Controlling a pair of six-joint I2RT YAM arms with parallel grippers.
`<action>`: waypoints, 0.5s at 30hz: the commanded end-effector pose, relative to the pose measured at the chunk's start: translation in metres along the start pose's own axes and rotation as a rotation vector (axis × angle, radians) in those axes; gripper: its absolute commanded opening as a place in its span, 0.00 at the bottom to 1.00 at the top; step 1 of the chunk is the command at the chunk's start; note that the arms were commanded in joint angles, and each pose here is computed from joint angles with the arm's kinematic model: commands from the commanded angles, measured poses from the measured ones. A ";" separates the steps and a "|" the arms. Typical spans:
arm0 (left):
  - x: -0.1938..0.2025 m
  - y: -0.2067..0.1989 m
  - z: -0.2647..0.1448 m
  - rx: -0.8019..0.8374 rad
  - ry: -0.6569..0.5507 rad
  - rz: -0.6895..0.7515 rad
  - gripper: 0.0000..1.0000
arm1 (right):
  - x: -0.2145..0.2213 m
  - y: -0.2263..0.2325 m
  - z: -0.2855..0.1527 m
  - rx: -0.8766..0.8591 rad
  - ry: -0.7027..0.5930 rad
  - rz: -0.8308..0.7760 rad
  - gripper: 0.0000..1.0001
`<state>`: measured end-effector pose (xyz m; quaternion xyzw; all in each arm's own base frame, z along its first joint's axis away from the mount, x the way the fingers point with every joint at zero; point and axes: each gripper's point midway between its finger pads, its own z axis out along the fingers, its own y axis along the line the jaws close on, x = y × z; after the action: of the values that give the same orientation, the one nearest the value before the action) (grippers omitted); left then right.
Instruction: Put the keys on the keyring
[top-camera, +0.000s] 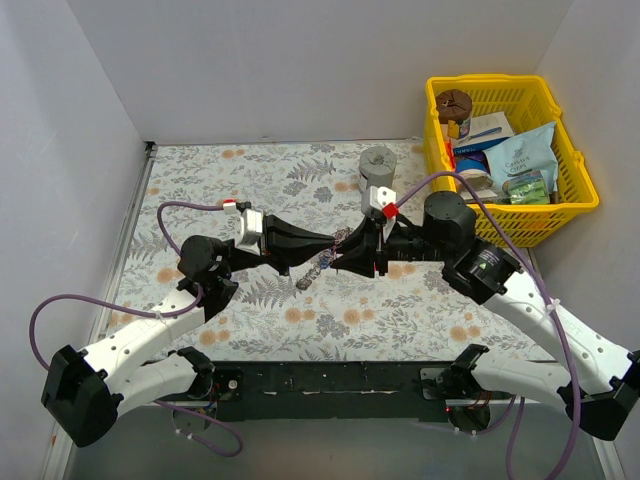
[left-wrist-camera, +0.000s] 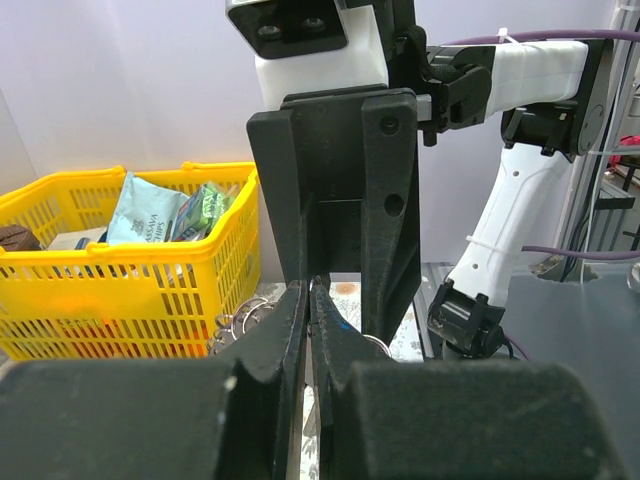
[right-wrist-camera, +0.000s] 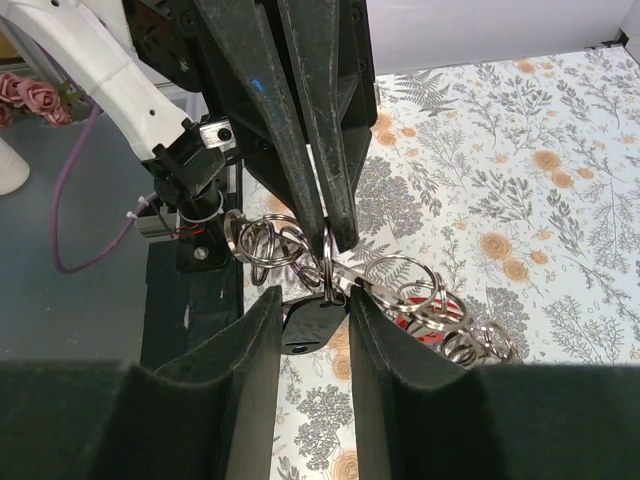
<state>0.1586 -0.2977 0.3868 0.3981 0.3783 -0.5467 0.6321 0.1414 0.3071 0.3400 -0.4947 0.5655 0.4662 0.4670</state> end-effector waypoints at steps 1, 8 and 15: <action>-0.043 -0.006 0.003 0.005 -0.106 0.120 0.00 | 0.008 -0.005 -0.007 0.051 0.022 -0.004 0.25; -0.038 -0.004 0.000 -0.014 -0.075 0.130 0.00 | -0.002 -0.007 -0.019 0.114 -0.005 -0.038 0.63; -0.034 -0.003 -0.004 -0.035 -0.048 0.137 0.00 | -0.016 -0.003 -0.035 0.152 -0.053 -0.106 0.86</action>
<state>0.1544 -0.2895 0.3944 0.4058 0.3656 -0.5228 0.6545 0.1421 0.2834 0.3454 -0.4796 0.5758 0.4250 0.5078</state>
